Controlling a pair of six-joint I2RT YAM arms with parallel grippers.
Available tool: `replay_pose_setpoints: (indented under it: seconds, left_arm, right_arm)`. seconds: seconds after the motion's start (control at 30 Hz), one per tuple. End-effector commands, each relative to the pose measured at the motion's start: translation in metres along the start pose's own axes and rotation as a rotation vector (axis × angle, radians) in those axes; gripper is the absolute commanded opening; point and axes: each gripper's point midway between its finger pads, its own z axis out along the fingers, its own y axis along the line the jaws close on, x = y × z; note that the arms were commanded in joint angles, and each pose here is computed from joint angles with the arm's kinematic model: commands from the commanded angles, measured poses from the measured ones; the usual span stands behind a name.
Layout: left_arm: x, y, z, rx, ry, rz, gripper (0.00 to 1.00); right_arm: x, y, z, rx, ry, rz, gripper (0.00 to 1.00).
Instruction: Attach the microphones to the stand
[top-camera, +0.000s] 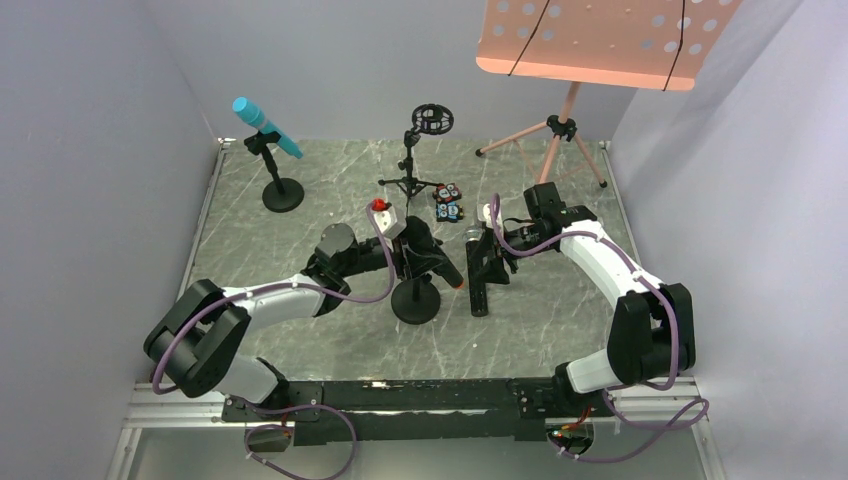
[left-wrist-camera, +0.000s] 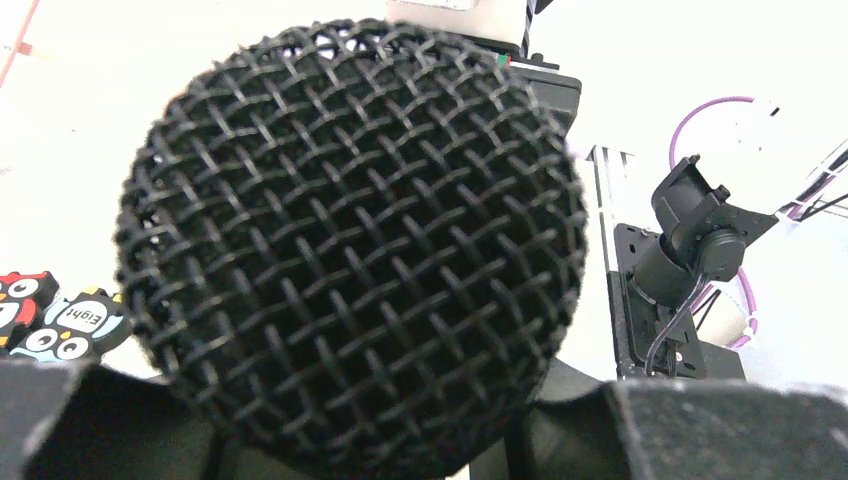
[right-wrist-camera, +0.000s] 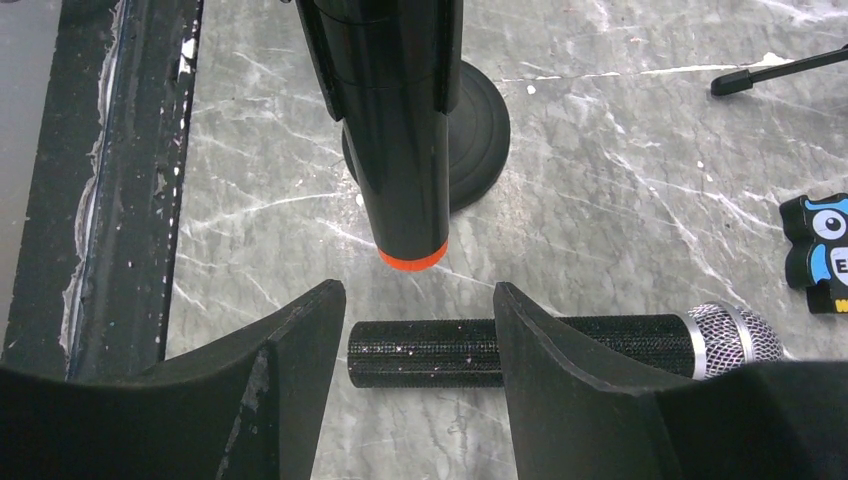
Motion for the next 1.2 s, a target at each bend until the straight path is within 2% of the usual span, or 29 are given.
replay_pose_setpoints:
  seconds: [0.0, 0.17, 0.2, 0.37, 0.43, 0.5, 0.67, 0.97, 1.17]
  left_arm:
    - [0.121, 0.010, -0.041, -0.123, 0.349, -0.237, 0.00]
    - [0.116, 0.012, -0.041, -0.143, 0.337, -0.234, 0.02]
    - [0.111, 0.013, -0.041, -0.152, 0.327, -0.236, 0.09]
    - [0.079, 0.016, -0.032, -0.173, 0.280, -0.225, 0.58]
    - [0.065, 0.017, -0.028, -0.177, 0.258, -0.215, 0.72]
    - [0.053, 0.017, -0.024, -0.169, 0.234, -0.200, 0.82]
    - [0.030, 0.016, -0.023, -0.171, 0.189, -0.160, 0.98]
    - [-0.004, -0.004, -0.043, -0.144, 0.113, -0.033, 0.99]
    - [0.001, -0.009, -0.050, -0.122, 0.152, -0.030, 0.99]
  right_arm:
    - [-0.015, 0.004, -0.005, 0.000, -0.049, -0.060, 0.62]
    - [-0.016, 0.004, -0.005, -0.002, -0.054, -0.058, 0.62]
    - [-0.016, 0.004, -0.005, -0.002, -0.056, -0.056, 0.62]
    - [-0.016, 0.005, -0.005, -0.006, -0.059, -0.055, 0.62]
    - [-0.016, 0.005, -0.006, -0.007, -0.060, -0.054, 0.62]
    - [-0.016, 0.005, -0.006, -0.008, -0.062, -0.055, 0.62]
    - [-0.017, 0.005, -0.008, -0.004, -0.066, -0.056, 0.62]
    - [-0.017, 0.007, -0.008, -0.015, -0.068, -0.056, 0.62]
    - [-0.018, 0.007, -0.008, -0.015, -0.070, -0.057, 0.62]
